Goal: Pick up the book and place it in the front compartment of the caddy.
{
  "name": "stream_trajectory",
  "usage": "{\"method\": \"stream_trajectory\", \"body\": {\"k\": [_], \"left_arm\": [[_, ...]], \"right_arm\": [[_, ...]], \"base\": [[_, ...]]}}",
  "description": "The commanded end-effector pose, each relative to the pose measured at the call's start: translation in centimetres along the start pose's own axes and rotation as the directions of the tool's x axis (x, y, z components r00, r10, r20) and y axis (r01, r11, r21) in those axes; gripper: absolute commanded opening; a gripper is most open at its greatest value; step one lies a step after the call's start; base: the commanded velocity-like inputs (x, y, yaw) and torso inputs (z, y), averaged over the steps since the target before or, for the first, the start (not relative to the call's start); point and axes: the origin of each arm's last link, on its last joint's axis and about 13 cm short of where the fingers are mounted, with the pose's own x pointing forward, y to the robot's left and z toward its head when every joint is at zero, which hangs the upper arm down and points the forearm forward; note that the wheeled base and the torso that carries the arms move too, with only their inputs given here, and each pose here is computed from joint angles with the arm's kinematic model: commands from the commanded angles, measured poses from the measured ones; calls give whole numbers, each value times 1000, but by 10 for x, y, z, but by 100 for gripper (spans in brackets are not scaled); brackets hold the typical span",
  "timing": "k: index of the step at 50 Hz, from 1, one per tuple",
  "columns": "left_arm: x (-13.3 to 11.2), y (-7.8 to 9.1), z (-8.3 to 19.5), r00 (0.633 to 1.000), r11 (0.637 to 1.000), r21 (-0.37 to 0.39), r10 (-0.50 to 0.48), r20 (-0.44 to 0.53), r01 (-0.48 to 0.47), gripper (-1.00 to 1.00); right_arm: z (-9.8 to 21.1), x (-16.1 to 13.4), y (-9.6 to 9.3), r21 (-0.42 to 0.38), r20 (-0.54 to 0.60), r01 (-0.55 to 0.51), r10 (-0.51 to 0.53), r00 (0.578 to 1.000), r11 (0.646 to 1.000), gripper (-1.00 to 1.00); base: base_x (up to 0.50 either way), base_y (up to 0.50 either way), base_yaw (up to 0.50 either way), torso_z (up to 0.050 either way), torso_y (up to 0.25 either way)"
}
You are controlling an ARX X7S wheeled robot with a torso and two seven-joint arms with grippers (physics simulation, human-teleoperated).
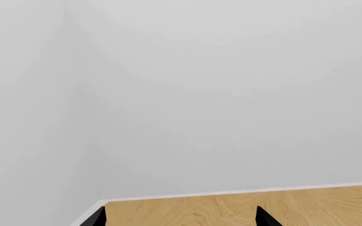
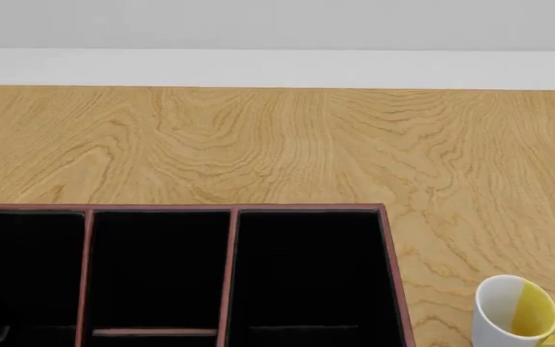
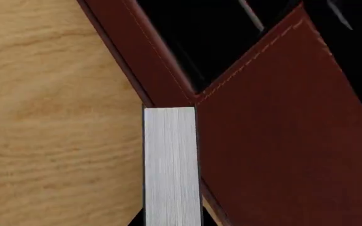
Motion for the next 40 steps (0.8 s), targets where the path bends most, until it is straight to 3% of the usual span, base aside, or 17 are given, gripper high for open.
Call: {"method": "stream_trajectory", "body": {"k": [1,19,40], "left_arm": [[-1,0,2,1000,1000,-4,1,5,-1,100],[0,0,3,1000,1000,-3,-1,7,1,100],[2,-1,5,1000,1000,-2,-6,13,6,100]], "right_arm": [[17,-21,4,-69,101,17,-10,995,997,-100],[35,-49,10,-124,157,45,-25,987,991,-100],[66,-82,-2,-201,218,86,-41,975,976,-100]], "base": [[0,0,0,0,0],[0,0,0,0,0],[0,0,0,0,0]]}}
